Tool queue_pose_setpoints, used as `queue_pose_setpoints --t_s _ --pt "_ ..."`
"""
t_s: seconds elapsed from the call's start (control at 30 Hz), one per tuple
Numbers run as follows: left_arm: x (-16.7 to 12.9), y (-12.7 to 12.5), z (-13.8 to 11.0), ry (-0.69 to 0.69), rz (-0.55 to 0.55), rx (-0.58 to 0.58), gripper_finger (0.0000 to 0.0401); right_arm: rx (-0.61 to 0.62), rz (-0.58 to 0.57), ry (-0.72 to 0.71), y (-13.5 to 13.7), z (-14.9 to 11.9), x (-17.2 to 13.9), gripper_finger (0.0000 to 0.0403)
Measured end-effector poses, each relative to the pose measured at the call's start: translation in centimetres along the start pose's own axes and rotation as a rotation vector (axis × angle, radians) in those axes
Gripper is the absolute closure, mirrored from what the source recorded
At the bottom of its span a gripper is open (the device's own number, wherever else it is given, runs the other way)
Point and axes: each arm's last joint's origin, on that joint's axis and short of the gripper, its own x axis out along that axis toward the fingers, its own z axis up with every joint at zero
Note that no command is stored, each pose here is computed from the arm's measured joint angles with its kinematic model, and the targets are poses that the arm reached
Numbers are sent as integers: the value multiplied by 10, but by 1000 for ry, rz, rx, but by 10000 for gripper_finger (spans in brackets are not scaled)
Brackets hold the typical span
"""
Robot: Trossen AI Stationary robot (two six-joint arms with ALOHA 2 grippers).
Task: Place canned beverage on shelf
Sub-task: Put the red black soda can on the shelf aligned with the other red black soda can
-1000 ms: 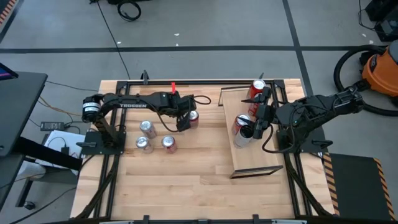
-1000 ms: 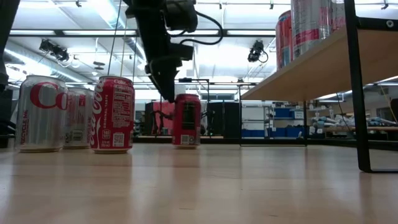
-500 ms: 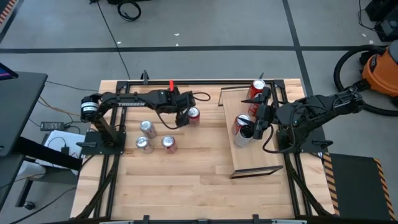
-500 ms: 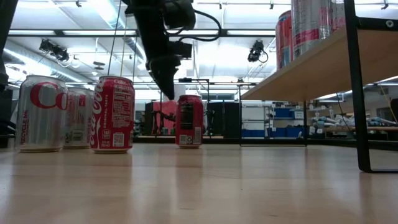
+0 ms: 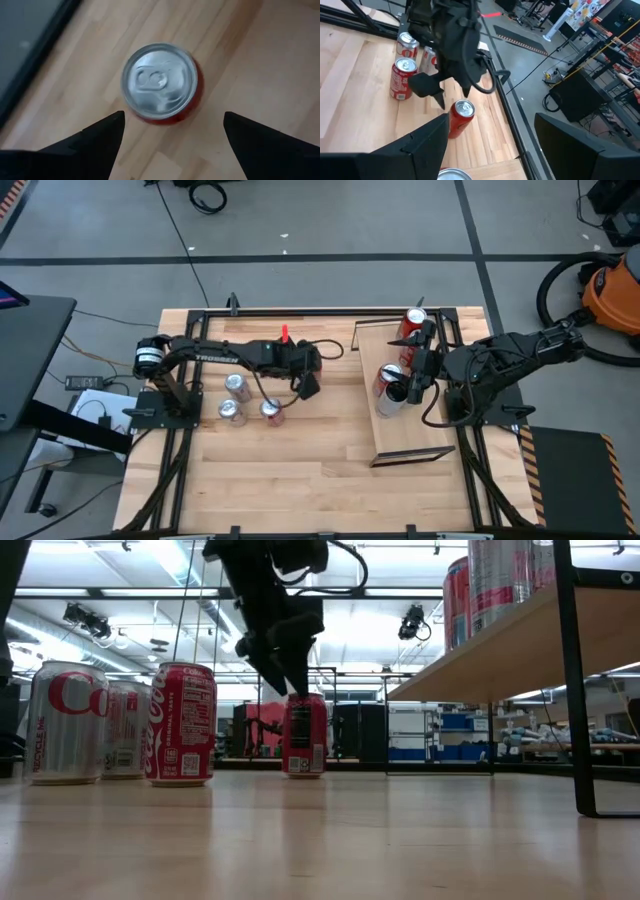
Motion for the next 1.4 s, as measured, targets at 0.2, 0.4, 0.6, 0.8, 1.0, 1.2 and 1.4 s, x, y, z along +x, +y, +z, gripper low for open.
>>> queue_pose_setpoints --t_s 0.2,0.4,0.6,0.8,1.0,1.2,1.4 --pt "4 2 1 -8 39 -3 51 -9 40 -3 1 0 0 101" --pt "26 11 0 57 76 42 51 -6 40 -6 1 0 0 101" --pt "32 22 2 38 258 114 51 -2 40 -7 1 0 0 101" --pt "35 37 5 37 410 179 51 -4 40 -7 1 0 0 101" --pt "35 42 0 139 170 181 51 -4 40 -7 1 0 0 101" --pt "32 37 -2 186 -74 128 51 -5 40 -7 1 0 0 101" --pt "37 44 8 104 -65 15 51 -6 40 -7 1 0 0 101"
